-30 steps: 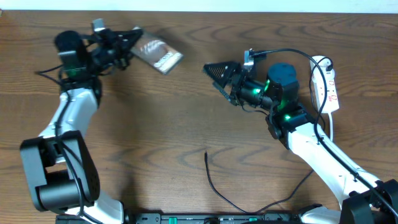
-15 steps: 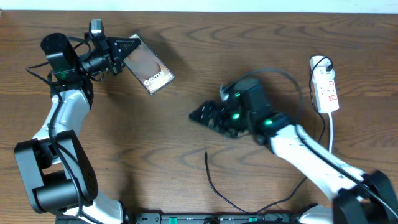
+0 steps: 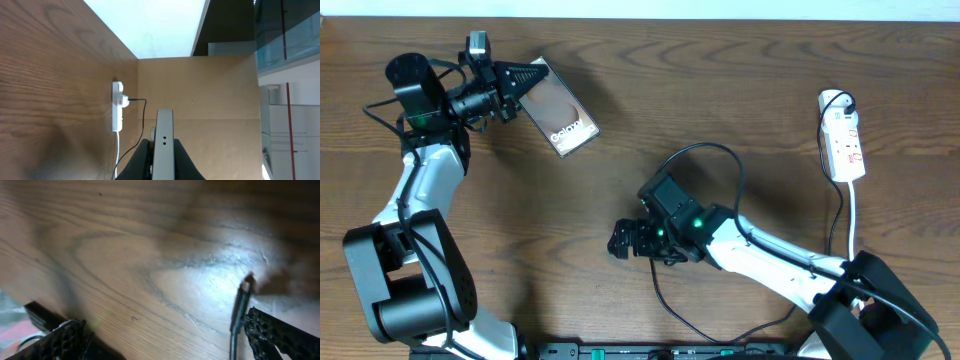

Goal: Plug charger to phone and switch on socket
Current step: 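Release the phone from the right gripper and move the left gripper back-left, then lower the right gripper toward the black charger cable on the table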

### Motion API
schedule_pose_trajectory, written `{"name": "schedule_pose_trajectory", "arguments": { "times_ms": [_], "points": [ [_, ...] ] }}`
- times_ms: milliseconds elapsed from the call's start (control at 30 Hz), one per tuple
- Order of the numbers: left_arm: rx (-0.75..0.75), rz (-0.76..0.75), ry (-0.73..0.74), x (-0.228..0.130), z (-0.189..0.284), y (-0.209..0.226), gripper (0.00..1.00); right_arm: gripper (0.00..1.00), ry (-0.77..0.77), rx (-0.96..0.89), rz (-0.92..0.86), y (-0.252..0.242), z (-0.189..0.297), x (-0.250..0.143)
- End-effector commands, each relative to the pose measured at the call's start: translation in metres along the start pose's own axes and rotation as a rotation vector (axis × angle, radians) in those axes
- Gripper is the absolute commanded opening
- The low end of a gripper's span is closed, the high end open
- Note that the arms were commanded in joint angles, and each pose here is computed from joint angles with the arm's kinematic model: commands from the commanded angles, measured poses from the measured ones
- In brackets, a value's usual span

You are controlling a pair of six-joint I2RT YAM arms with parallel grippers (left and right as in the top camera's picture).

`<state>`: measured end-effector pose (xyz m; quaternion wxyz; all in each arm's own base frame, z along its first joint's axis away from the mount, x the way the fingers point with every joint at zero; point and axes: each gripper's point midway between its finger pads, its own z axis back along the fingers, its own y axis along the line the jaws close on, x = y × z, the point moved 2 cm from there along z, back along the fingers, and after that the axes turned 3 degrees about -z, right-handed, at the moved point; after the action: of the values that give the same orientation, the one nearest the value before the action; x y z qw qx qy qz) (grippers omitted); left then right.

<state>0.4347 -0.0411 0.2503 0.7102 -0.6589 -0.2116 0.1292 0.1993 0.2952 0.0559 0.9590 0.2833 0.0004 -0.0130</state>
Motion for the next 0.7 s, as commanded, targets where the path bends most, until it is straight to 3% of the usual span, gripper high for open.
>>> {"name": "schedule_pose_trajectory", "arguments": {
  "times_ms": [0,567,667],
  "points": [
    [-0.015,-0.056,0.021,0.0,0.0,-0.01,0.07,0.99,-0.037,-0.081,0.028,-0.01,-0.003,0.0],
    [-0.015,-0.065,0.02,0.0,0.0,-0.01,0.07,0.94,-0.059,-0.191,0.004,-0.026,-0.003,-0.007],
    [-0.015,-0.069,0.02,0.0,0.0,-0.01,0.07,0.89,-0.051,-0.209,-0.007,-0.029,-0.003,-0.01]
  ]
}}
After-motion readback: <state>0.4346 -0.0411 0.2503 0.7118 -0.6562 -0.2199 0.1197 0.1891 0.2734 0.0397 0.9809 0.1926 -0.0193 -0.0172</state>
